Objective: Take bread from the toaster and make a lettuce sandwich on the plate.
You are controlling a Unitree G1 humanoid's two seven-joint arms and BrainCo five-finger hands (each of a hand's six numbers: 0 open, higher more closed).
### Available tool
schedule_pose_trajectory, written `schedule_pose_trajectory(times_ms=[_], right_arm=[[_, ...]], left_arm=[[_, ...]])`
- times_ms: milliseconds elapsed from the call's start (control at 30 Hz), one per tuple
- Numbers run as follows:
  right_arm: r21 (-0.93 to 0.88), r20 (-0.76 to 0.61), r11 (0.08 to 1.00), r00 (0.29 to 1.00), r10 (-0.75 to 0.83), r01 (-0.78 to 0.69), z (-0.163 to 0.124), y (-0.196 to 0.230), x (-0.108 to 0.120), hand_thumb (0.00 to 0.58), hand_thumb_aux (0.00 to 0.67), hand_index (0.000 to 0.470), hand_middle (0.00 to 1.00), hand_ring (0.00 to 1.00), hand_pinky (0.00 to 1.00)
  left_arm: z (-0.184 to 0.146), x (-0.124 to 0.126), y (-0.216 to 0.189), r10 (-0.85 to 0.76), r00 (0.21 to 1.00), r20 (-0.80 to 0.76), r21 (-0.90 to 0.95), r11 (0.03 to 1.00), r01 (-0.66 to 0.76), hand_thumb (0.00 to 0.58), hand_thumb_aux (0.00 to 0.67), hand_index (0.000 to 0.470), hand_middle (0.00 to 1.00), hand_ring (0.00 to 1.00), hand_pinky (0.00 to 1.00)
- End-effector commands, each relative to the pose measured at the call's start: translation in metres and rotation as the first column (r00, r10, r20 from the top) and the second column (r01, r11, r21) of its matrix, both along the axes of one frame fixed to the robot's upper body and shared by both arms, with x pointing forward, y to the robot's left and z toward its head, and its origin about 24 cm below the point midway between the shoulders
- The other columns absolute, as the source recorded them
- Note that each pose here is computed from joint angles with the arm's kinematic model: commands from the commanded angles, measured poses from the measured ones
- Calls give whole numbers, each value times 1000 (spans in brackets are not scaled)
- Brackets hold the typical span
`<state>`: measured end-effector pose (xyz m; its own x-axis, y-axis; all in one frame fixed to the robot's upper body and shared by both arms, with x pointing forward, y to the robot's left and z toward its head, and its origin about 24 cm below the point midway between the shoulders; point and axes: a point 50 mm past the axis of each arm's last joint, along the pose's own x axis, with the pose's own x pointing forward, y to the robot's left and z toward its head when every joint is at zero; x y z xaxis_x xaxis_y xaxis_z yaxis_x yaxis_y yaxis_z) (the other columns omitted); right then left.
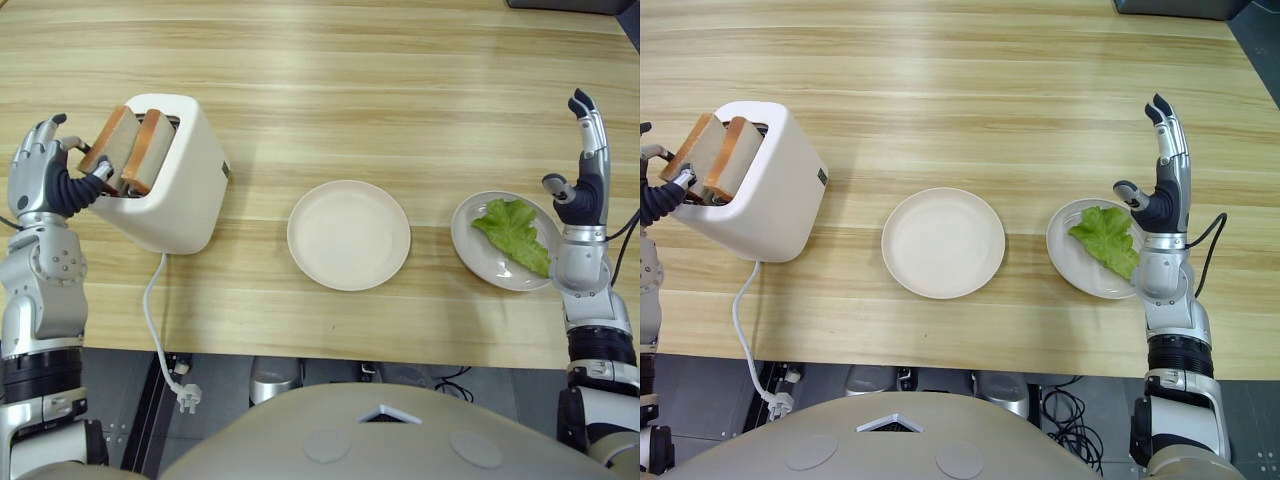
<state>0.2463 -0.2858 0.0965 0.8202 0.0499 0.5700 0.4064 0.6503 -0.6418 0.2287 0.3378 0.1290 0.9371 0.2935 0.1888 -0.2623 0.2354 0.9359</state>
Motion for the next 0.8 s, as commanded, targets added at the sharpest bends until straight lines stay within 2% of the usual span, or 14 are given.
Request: schedule_pose_trajectory(times_ms=[33,67,100,133,167,367,500,567,700,800], right_arm=[[1,-21,1000,1000,7,-7,-6,4,3,0,0,0,0,0,0],[-2,-28,1000,1000,5,-5,-7,4,4,0,0,0,0,0,0],[-7,-39,1000,999,0,-1,-9,3,4,0,0,0,0,0,0],[-18,-50,1000,999,-5,4,-11,2,5,0,0,0,0,0,0],[-37,-64,999,998,-14,11,-13,1,5,0,0,0,0,0,0],[-220,-127,972,986,-110,80,-28,-14,2,0,0,0,0,0,0],[-388,-122,908,967,-222,159,-45,-33,-9,0,0,0,0,0,0],[-475,-93,857,956,-278,203,-53,-43,-16,0,0,0,0,0,0],[-593,-52,772,945,-322,230,-65,-55,-30,0,0,0,0,0,0],[-652,-40,726,947,-320,218,-74,-60,-42,0,0,0,0,0,0]], left_arm=[[15,-1,-1,-6,998,63,16,1000,5,580,670,460,0,0,0],[19,-2,-1,-4,997,78,21,1000,2,580,670,460,0,0,0],[24,-2,0,0,995,97,33,999,-4,580,670,460,541,541,541],[29,-3,0,3,992,122,44,999,-9,580,670,460,541,541,541],[35,-4,-1,5,989,149,58,998,-14,580,670,460,1000,1000,1000],[86,-11,-11,-6,924,383,204,976,-78,580,670,460,1000,1000,1000],[114,-15,-36,-124,841,526,256,967,-18,580,670,460,1000,1000,1000],[126,-17,-57,-229,792,566,277,958,78,580,670,460,1000,1000,1000],[132,-13,-104,-438,691,575,185,892,412,580,670,460,1000,1000,1000],[111,1,-143,-609,632,479,-34,706,707,580,670,460,1000,1000,1000]])
